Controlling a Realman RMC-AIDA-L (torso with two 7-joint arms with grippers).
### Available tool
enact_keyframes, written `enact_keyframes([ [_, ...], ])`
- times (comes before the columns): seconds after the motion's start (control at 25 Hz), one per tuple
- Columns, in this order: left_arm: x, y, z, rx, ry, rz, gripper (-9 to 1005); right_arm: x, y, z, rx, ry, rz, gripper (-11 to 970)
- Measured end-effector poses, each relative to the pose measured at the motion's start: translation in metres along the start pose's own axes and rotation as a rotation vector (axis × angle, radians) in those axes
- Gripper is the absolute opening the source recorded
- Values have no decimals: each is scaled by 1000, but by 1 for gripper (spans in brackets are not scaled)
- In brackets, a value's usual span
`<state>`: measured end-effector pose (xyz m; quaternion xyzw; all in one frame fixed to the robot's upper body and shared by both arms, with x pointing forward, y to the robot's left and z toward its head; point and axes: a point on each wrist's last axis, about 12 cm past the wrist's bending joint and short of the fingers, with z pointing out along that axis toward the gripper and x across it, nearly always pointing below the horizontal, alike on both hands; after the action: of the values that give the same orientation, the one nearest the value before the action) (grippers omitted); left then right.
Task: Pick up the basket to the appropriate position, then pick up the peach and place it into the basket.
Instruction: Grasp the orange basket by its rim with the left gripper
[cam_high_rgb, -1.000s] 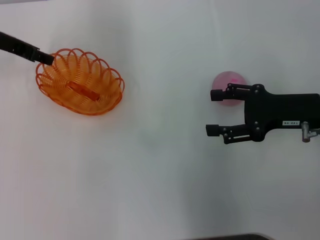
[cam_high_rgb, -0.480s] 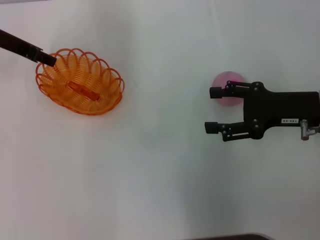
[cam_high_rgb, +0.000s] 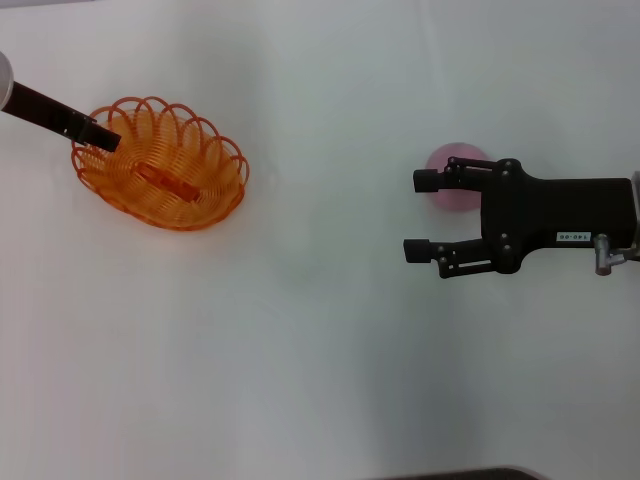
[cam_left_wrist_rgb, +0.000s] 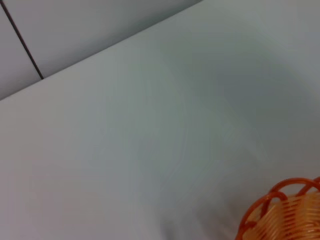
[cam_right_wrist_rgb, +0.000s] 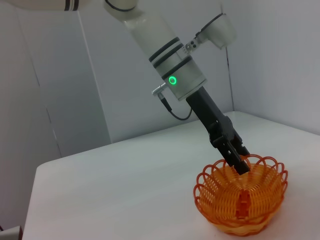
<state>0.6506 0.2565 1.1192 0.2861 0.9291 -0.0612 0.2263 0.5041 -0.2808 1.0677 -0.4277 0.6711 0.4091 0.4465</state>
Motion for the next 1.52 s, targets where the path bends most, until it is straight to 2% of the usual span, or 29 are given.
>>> enact_keyframes([
  [0.36, 1, -1, 0, 10, 10, 2, 650, -1, 0, 1, -2, -2, -6, 914],
  [0.8, 1, -2, 0, 18, 6, -4, 232, -1, 0, 1, -2, -3, -7, 914],
  [1.0, 1, -2, 0, 22, 8, -3, 107, -1, 0, 1, -2, -3, -7, 914],
  [1.52, 0, -5, -6, 86, -5, -13, 94, -1, 0, 1, -2, -3, -7, 914],
])
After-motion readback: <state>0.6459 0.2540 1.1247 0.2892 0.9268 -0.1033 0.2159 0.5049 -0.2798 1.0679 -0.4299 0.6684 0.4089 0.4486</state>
